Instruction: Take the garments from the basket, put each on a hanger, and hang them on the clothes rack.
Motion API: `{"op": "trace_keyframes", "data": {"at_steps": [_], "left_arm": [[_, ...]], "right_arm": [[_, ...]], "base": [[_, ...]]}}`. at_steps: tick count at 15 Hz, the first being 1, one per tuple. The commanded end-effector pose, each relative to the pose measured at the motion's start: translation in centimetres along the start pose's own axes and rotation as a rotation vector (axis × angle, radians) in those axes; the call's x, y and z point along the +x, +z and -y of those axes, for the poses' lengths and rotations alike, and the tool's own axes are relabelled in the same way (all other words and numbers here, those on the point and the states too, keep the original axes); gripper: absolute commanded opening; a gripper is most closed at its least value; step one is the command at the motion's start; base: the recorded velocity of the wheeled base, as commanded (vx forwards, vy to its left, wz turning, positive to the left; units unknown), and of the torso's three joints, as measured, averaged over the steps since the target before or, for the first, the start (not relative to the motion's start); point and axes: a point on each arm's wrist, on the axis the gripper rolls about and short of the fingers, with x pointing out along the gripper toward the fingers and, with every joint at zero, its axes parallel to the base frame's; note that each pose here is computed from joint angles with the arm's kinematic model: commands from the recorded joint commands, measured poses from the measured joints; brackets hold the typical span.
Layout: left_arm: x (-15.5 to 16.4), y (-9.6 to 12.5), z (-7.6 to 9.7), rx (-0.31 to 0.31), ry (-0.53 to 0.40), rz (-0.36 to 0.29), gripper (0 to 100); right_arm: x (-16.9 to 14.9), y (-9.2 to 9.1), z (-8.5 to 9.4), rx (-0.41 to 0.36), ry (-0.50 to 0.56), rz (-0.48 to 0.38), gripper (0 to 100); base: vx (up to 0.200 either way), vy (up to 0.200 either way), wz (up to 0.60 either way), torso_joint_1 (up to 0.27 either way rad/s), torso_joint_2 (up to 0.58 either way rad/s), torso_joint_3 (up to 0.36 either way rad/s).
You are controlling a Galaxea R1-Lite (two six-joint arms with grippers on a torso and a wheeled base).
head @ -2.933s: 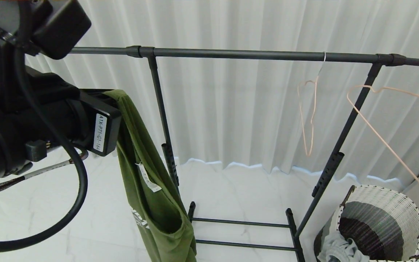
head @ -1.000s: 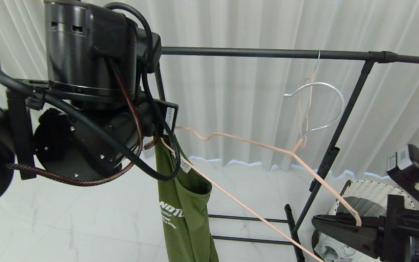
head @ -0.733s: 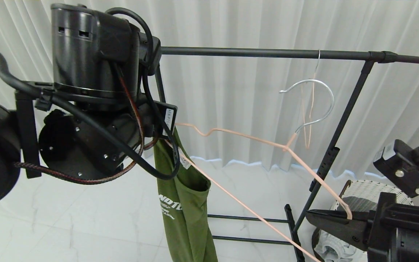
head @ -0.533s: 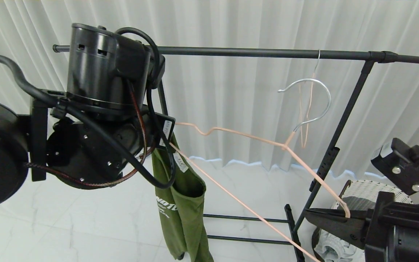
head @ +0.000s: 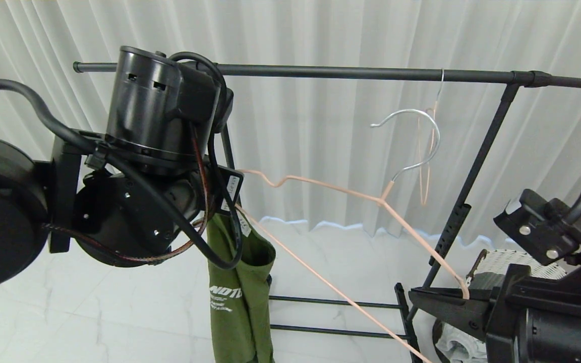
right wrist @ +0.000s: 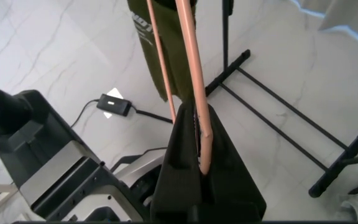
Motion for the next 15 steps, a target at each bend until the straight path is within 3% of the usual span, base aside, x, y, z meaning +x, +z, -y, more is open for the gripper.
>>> {"op": "trace_keyframes", "data": {"at_steps": [1,15], "left_arm": [[0.0,0.1,-0.1,-0.004,0.003,0.002,0],[-0.2,0.9,-0.4,-0.026,0.005,0.023,0]], "right_arm": [[0.0,-0.3,-0.4,-0.010,0.022,-0.014,0],[0.2,-0.9,-1.9,-0.043,0.086,-0.047,0]], "base": [[0.000,0.000,0.00,0.000,0.00,0.000],[0.000,0.000,0.00,0.000,0.00,0.000]]}}
